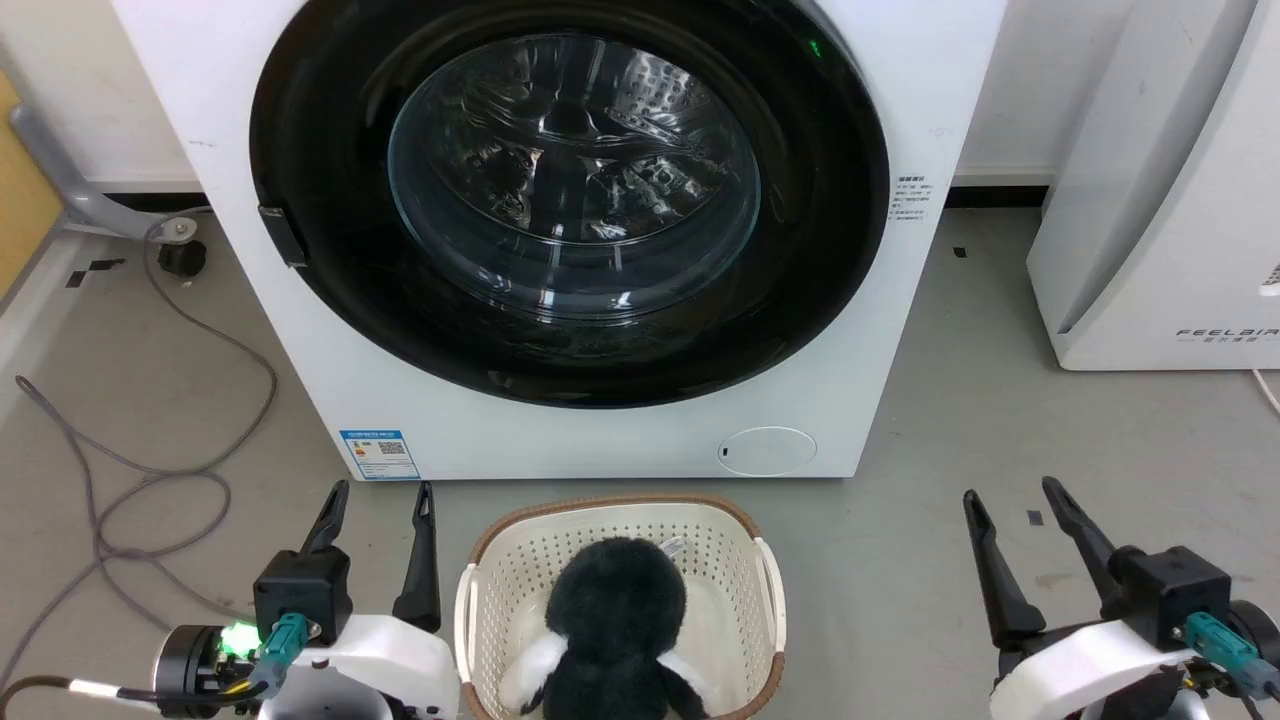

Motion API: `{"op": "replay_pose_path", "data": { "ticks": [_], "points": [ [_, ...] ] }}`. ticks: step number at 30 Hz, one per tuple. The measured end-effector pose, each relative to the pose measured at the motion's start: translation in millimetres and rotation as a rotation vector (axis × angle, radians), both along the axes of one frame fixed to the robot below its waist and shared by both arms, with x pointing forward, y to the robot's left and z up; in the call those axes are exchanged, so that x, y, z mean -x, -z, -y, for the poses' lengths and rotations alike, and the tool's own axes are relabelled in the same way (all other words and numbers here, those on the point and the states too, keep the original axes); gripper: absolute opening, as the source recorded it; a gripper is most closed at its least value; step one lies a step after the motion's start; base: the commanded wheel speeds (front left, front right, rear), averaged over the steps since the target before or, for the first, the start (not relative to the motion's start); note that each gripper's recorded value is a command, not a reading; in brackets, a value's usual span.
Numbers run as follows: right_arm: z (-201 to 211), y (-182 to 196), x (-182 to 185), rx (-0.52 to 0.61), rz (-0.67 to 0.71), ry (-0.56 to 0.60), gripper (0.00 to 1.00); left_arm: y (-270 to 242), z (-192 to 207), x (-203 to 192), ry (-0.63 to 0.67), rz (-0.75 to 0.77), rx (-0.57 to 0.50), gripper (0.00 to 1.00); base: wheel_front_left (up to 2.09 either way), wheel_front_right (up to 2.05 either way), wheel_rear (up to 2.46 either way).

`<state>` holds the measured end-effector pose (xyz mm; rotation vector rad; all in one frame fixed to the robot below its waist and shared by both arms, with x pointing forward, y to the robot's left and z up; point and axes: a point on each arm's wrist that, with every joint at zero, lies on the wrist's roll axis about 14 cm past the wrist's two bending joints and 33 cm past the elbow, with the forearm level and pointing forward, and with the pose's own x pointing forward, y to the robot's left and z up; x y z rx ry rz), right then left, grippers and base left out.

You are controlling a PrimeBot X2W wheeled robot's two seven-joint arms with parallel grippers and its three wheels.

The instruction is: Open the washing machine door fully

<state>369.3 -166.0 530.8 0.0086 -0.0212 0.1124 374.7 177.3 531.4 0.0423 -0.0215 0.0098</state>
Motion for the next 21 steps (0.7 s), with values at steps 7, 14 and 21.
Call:
{"op": "replay_pose_path", "data": {
  "ticks": [7,14,21],
  "points": [
    [1.7,-7.1,-0.4,-0.036,0.030,0.004,1.00,-2.1,0.0,0.2,-0.007,0.016,0.004,1.00,0.00,0.00,0.00],
    [1.6,-12.5,-1.1,-0.075,0.051,0.003,0.00,-3.0,-0.5,0.7,-0.012,0.027,0.006,1.00,0.00,0.00,0.00],
    [4.8,-16.4,-3.7,-0.229,0.068,0.009,0.00,-4.0,-1.4,1.3,-0.017,0.038,0.012,1.00,0.00,0.00,0.00]
  ]
}}
